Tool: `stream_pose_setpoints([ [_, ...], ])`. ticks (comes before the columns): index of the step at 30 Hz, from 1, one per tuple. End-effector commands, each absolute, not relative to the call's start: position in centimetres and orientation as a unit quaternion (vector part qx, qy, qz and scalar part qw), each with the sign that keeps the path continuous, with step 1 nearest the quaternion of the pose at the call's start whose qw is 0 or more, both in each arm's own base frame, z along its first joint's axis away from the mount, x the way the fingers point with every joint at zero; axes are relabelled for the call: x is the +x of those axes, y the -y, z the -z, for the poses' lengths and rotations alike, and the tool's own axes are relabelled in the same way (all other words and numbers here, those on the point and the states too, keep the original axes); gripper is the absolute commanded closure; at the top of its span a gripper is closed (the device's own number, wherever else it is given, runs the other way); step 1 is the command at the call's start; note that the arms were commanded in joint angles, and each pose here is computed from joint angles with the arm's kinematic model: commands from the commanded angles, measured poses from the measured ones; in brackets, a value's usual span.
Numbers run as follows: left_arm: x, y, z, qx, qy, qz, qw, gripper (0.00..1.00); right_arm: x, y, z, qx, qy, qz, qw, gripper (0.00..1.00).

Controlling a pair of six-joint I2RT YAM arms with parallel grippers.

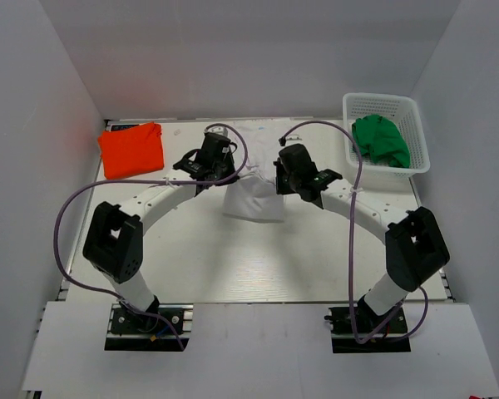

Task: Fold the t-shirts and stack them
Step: Grab the bottom of the folded rectangular tshirt with both arms, then fold the folded rectangular tshirt in 1/3 of the way

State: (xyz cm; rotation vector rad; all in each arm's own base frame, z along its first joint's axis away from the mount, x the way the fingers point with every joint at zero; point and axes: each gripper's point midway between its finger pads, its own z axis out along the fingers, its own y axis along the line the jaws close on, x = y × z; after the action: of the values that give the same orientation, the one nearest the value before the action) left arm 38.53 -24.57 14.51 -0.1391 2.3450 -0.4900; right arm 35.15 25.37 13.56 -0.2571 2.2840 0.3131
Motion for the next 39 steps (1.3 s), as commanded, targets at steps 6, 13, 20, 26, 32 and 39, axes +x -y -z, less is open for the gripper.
stream_pose_setpoints([
  [6,42.9,23.9,-14.1,-0.061,-0.911,0.171,0.370,1.00,39.5,-25.3,-13.3,-0.110,-0.902,-0.117,0.401,1.00],
  [13,45.3,24.8,-11.9,-0.044,-0.914,0.176,0.364,1.00,42.6,-24.7,-11.2,-0.093,-0.911,-0.108,0.388,1.00],
  [20,47.5,24.8,-10.4,-0.053,-0.911,0.175,0.370,1.00,45.4,-24.5,-9.8,-0.072,-0.913,-0.110,0.385,1.00],
  [26,49.1,23.9,-10.7,-0.072,-0.912,0.157,0.372,0.06,46.7,-24.7,-9.2,-0.070,-0.917,-0.127,0.371,0.10],
  [32,48.7,22.0,-13.9,-0.091,-0.902,0.152,0.393,0.00,45.0,-23.7,-12.5,-0.063,-0.902,-0.144,0.403,0.10],
  [39,41.6,21.9,-10.3,-0.061,-0.921,0.189,0.335,0.00,39.0,-23.0,-12.0,-0.066,-0.905,-0.194,0.372,0.10],
])
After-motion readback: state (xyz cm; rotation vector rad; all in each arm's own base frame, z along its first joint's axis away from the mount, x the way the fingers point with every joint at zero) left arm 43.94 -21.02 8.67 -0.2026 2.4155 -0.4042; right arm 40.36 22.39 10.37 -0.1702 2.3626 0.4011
